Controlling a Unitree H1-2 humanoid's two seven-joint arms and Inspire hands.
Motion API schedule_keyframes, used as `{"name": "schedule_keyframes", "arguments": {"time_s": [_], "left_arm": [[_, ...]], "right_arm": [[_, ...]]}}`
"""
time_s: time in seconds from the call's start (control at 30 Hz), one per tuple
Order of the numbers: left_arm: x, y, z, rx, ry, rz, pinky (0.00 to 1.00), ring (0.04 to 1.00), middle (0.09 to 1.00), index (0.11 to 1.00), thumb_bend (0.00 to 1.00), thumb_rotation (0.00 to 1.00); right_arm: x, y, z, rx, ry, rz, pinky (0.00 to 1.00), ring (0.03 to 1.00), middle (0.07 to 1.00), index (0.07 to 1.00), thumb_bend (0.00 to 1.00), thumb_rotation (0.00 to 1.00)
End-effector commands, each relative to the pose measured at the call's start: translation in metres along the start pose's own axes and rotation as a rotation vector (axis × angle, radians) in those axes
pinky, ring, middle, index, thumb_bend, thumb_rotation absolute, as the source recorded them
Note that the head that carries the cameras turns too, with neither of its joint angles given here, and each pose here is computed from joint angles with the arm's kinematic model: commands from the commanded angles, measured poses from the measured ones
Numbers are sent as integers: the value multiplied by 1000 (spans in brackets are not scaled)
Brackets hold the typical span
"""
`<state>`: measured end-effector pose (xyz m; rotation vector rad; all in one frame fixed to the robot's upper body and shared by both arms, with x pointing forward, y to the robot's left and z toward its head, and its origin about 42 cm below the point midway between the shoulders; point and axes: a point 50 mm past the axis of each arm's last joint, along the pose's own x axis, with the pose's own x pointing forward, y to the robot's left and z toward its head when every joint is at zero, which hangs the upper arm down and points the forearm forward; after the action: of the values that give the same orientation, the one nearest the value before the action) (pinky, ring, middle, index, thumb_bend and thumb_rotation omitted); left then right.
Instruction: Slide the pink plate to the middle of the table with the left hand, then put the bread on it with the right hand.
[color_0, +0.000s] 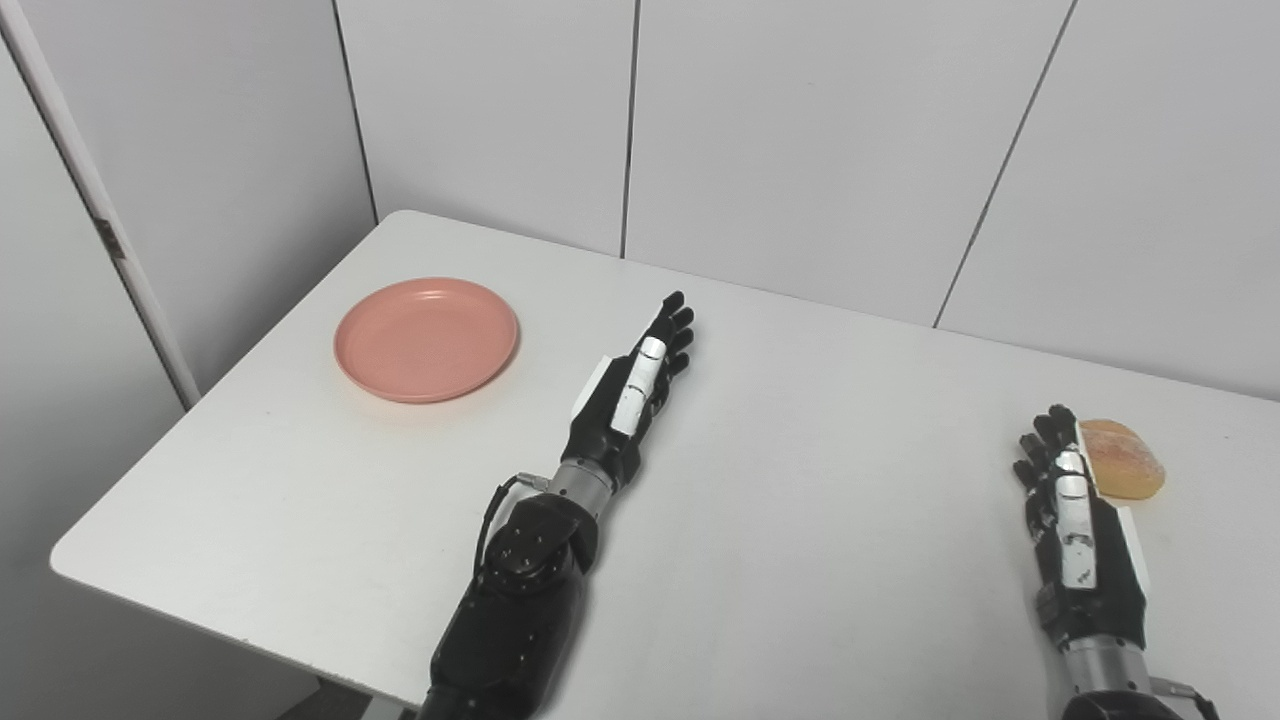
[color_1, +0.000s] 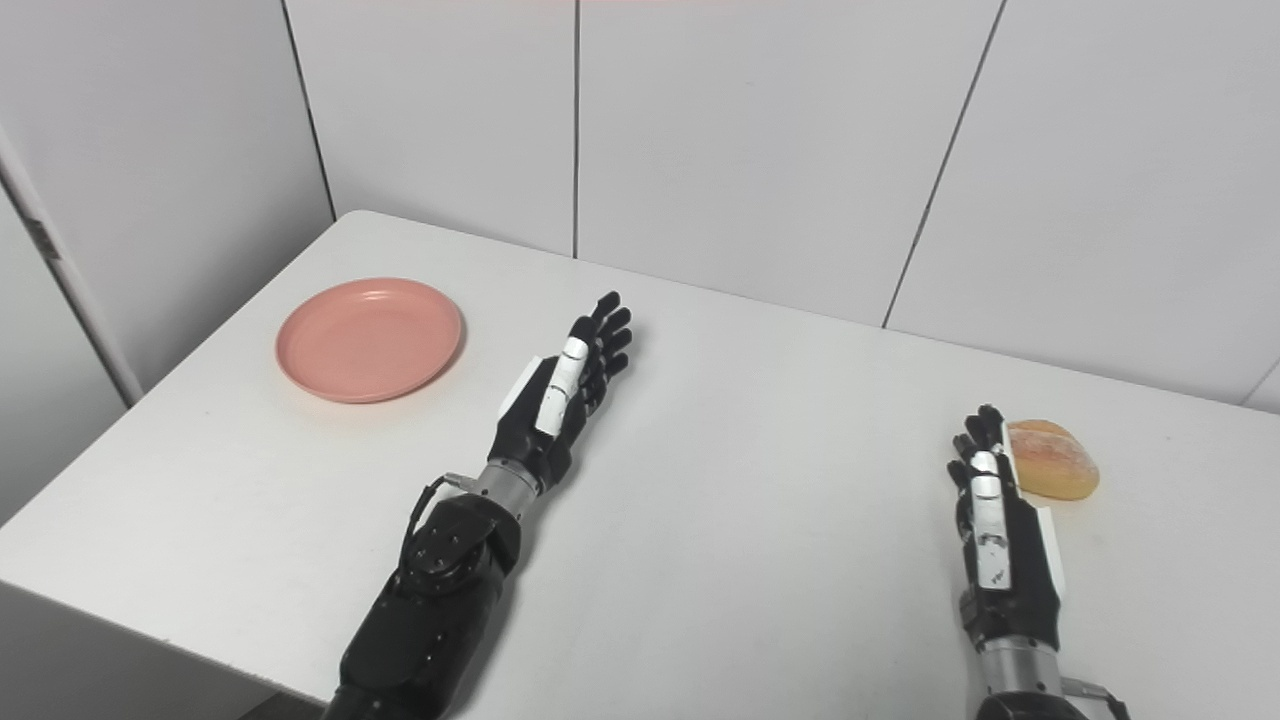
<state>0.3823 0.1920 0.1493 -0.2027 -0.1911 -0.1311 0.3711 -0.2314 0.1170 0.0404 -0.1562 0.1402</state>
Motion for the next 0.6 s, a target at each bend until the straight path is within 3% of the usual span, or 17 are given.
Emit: {"name": "schedule_keyframes", "arguments": {"time_s": [0.0,0.2,0.57], "left_arm": [[15,-6,30,-19,-92,-50,938,974,996,987,697,1000],[15,10,55,-22,-153,-37,898,951,1000,976,695,1000],[19,58,83,-18,-262,79,943,982,1000,973,715,1000]], "right_arm": [[-11,3,-12,27,24,-6,1000,1000,1000,1000,520,962],[-8,2,-13,15,14,-8,1000,1000,1000,1000,508,966],[-9,0,-13,14,13,-1,1000,1000,1000,1000,497,964]]}}
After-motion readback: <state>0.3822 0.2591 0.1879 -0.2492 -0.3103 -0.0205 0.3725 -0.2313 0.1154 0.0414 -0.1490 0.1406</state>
